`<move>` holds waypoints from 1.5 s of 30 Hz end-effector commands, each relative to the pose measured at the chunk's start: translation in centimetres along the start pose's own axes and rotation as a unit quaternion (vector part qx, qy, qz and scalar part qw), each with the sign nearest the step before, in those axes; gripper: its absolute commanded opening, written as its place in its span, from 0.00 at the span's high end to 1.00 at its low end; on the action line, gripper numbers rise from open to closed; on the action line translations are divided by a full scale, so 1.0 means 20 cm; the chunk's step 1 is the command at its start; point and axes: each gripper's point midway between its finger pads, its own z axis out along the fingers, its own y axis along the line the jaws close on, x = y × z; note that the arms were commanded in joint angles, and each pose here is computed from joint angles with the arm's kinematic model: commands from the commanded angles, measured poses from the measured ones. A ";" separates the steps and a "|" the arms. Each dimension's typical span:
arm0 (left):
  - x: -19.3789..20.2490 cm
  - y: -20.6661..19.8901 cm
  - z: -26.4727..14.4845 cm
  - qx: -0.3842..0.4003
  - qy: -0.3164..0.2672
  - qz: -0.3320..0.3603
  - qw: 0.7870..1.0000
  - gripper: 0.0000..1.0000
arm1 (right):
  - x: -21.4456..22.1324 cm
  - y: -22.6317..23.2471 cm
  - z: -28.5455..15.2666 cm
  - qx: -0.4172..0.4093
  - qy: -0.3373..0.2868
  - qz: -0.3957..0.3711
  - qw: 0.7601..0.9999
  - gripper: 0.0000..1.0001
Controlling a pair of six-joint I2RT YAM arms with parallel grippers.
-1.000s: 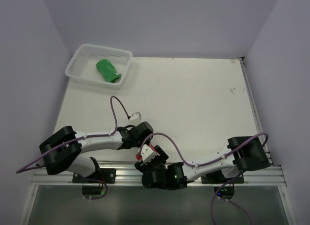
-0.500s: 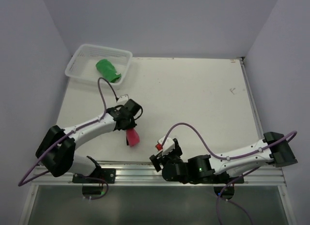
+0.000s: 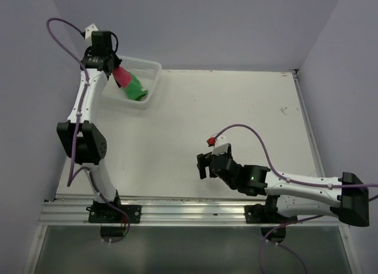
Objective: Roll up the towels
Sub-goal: Place the rolled towel into the container
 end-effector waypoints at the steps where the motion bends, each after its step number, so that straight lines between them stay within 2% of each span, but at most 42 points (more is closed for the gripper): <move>1: 0.04 0.15 0.32 -0.025 0.044 0.023 0.998 1.00 | -0.07 0.04 0.03 -0.033 0.008 0.011 0.999 0.16; 6: 0.08 0.28 0.62 -0.047 0.047 0.020 0.998 1.00 | -0.02 -0.04 0.11 -0.033 0.033 0.036 0.998 0.16; 10: 0.24 0.37 0.84 -0.047 0.074 0.016 0.996 1.00 | -0.01 -0.12 0.17 -0.023 0.046 0.054 0.997 0.16; 12: 0.28 0.39 0.90 -0.045 0.083 0.015 0.995 0.98 | 0.00 -0.14 0.19 -0.021 0.051 0.054 0.997 0.16; 15: 0.35 0.41 0.98 -0.049 0.092 0.018 0.994 0.87 | 0.01 -0.17 0.22 -0.017 0.060 0.059 0.996 0.16; 18: 0.39 0.45 1.04 -0.055 0.095 0.013 0.994 0.87 | 0.01 -0.18 0.24 -0.018 0.064 0.069 0.995 0.16; 21: 0.46 0.50 1.09 -0.058 0.108 0.007 0.992 0.71 | -0.01 -0.19 0.27 -0.020 0.068 0.077 0.995 0.16; 22: 0.48 0.51 1.10 -0.061 0.113 0.008 0.992 0.55 | -0.01 -0.19 0.27 -0.021 0.070 0.076 0.994 0.16; 24: 0.51 0.53 1.11 -0.057 0.115 0.014 0.992 0.40 | -0.02 -0.19 0.28 -0.021 0.070 0.076 0.994 0.16; 25: 0.50 0.53 1.11 -0.057 0.113 0.016 0.992 0.28 | -0.03 -0.19 0.28 -0.021 0.071 0.077 0.994 0.16; 31: 0.44 0.50 1.07 -0.044 0.102 0.024 0.994 0.12 | -0.04 -0.19 0.29 -0.023 0.076 0.086 0.993 0.15; 35: 0.25 0.42 0.95 -0.016 0.067 0.020 0.997 0.06 | -0.11 -0.17 0.28 -0.041 0.080 0.103 0.991 0.11; 37: 0.10 0.36 0.83 0.000 0.042 0.017 0.999 0.03 | -0.13 -0.26 0.30 0.002 0.083 0.098 0.992 0.09; 39: 0.05 0.34 0.74 0.006 0.033 0.016 0.999 0.02 | -0.19 -0.33 0.29 0.041 0.094 0.087 0.991 0.07; 41: -0.13 0.30 0.50 0.023 -0.003 0.008 1.000 0.01 | -0.26 -0.45 0.28 0.078 0.084 0.085 0.990 0.05; 44: -0.14 0.29 0.32 0.034 -0.018 0.011 0.999 0.00 | -0.37 -0.57 0.24 0.107 0.054 0.105 0.987 0.02; 45: -0.05 0.34 0.30 0.021 -0.004 0.017 1.000 0.00 | -0.40 -0.65 0.22 0.127 0.046 0.116 0.984 0.01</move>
